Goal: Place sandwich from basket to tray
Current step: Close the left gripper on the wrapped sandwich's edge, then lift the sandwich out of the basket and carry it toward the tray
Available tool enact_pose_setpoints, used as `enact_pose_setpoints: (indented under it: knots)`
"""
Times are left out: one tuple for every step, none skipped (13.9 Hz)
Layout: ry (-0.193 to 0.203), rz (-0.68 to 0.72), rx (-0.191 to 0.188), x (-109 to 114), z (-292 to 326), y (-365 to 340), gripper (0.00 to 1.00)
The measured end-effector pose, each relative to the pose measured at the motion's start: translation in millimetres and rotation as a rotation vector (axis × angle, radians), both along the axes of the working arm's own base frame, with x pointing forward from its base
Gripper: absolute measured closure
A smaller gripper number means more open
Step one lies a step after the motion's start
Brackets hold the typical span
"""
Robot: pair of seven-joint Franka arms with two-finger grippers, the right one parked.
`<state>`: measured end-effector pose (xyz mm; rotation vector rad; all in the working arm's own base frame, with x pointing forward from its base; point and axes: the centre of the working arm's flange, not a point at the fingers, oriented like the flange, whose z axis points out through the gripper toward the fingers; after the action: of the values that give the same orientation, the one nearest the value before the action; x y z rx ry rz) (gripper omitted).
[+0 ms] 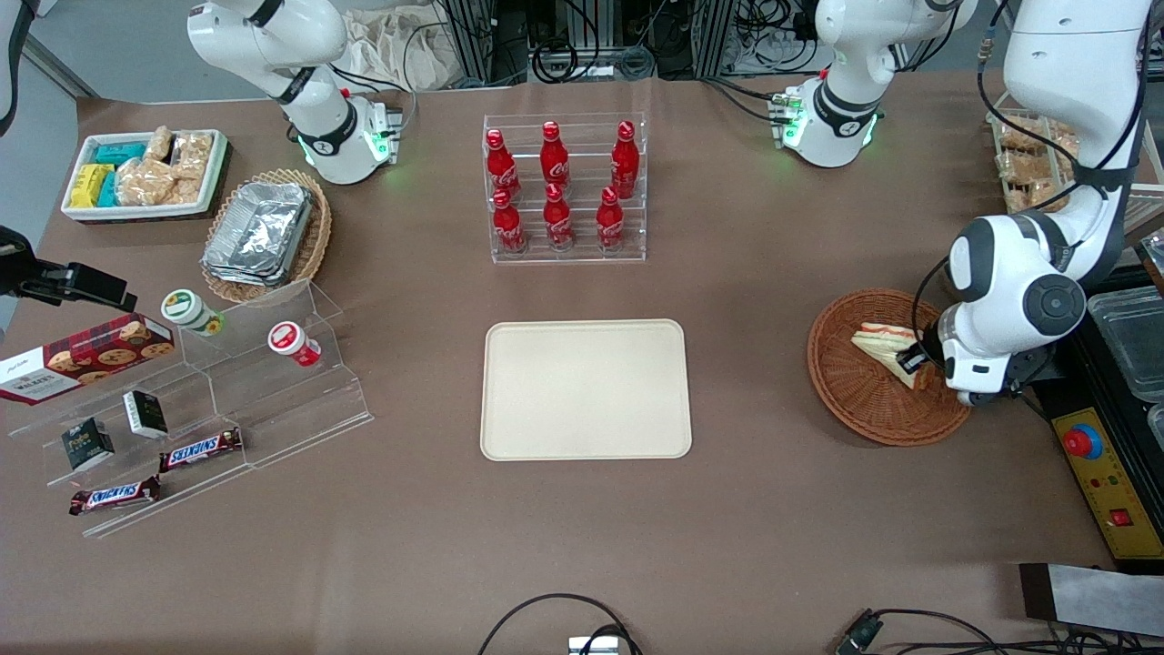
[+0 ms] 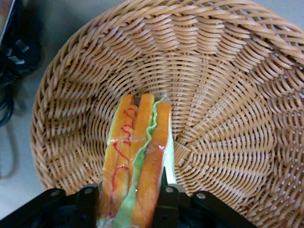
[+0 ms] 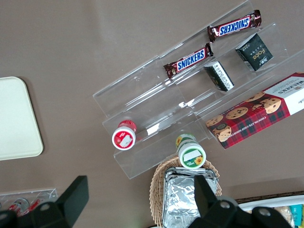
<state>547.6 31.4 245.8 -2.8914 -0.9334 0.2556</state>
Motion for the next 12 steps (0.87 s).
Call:
enact_pose_setpoints:
  knots:
    - [0.015, -0.001, 0.001, 3.0, 5.3, -0.5, 0.67]
    - [0.03, -0.003, 0.002, 7.8, 13.6, -0.8, 0.67]
    - [0.044, -0.011, 0.002, 14.1, 24.6, -1.3, 0.7]
    - [0.055, -0.029, 0.0, 21.9, 39.0, -3.0, 0.73]
    - [0.067, -0.054, -0.003, 30.3, 56.8, -6.2, 0.78]
    - [0.08, -0.081, -0.008, 39.3, 78.8, -11.5, 0.8]
    - [0.09, -0.11, -0.012, 48.1, 104.1, -19.4, 0.8]
    - [0.089, -0.146, -0.019, 56.8, 132.3, -31.1, 0.8]
    - [0.077, -0.192, -0.028, 63.8, 158.6, -46.4, 0.81]
    - [0.059, -0.238, -0.037, 68.6, 180.3, -64.6, 0.81]
    - [0.043, -0.277, -0.045, 71.0, 196.7, -83.4, 0.81]
    - [0.03, -0.312, -0.054, 71.6, 208.9, -102.2, 0.82]
